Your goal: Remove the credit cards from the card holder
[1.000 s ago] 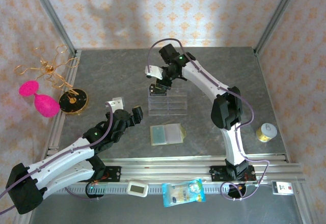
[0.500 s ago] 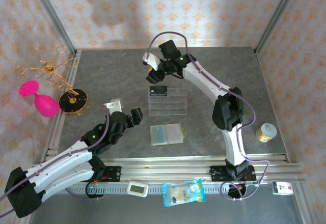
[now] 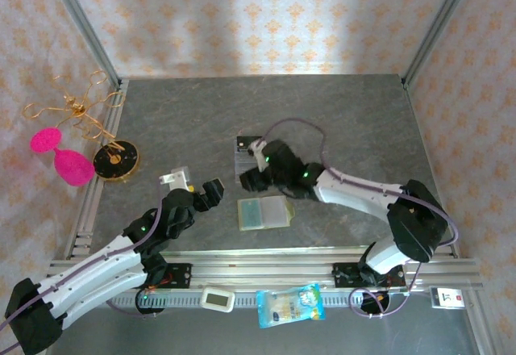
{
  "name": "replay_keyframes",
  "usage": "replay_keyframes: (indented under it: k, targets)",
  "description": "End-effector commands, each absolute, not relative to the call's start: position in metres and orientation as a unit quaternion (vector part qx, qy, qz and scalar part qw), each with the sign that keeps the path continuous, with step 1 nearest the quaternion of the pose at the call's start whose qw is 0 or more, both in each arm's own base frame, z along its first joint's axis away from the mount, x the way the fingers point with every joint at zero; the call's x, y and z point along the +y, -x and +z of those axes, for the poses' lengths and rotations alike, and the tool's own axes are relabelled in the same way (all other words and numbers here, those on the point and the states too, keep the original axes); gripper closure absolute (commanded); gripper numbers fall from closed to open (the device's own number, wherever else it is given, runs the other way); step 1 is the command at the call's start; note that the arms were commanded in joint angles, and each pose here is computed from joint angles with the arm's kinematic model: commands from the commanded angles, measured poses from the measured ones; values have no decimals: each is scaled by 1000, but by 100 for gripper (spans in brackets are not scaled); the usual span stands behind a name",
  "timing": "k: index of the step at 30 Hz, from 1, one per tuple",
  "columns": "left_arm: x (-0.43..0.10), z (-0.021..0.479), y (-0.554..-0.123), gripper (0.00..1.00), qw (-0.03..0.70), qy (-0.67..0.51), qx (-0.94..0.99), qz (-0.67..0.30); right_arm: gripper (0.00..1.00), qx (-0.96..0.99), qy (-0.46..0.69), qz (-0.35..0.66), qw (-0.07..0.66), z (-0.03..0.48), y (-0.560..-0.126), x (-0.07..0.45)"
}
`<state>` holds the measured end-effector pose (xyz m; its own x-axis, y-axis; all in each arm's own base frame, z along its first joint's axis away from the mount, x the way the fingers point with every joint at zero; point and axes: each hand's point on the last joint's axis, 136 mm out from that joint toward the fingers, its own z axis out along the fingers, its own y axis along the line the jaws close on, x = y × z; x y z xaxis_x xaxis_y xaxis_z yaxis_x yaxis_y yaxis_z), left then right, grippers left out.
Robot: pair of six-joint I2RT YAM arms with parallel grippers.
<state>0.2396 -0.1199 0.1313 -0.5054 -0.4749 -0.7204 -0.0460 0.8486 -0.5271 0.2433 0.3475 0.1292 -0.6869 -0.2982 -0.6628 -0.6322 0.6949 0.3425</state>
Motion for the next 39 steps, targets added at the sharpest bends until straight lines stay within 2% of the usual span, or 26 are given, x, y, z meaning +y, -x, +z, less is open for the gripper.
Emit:
replay_keyframes:
  k: [1,5,11,18,21,23,27,33,36,39]
  targets:
    - [-125,124,-238,5,453,165,840,-248,52,912,224,214,269,84,-221,329]
    - [-131,107,-234,10,429,163,852,-255,52,914,254,177,264,61,-198,339]
    - [-137,96,-230,11,410,157,859,-264,52,915,264,149,267,50,-198,347]
    - [-141,95,-228,11,405,145,861,-270,53,924,284,94,237,17,-190,341]
    - [-146,93,-227,13,398,137,864,-276,63,927,279,91,233,11,-189,343]
    - [-151,91,-226,16,390,126,867,-282,78,926,265,111,247,20,-192,349]
    - [-165,86,-224,28,370,105,873,-301,100,918,229,168,278,44,-200,363]
    - [-189,74,-222,61,330,79,880,-332,100,906,162,254,297,71,-208,366]
    - [-199,69,-221,78,317,67,884,-338,100,904,147,263,303,74,-208,362]
    - [-211,65,-219,85,304,54,887,-342,100,903,137,270,304,75,-207,358]
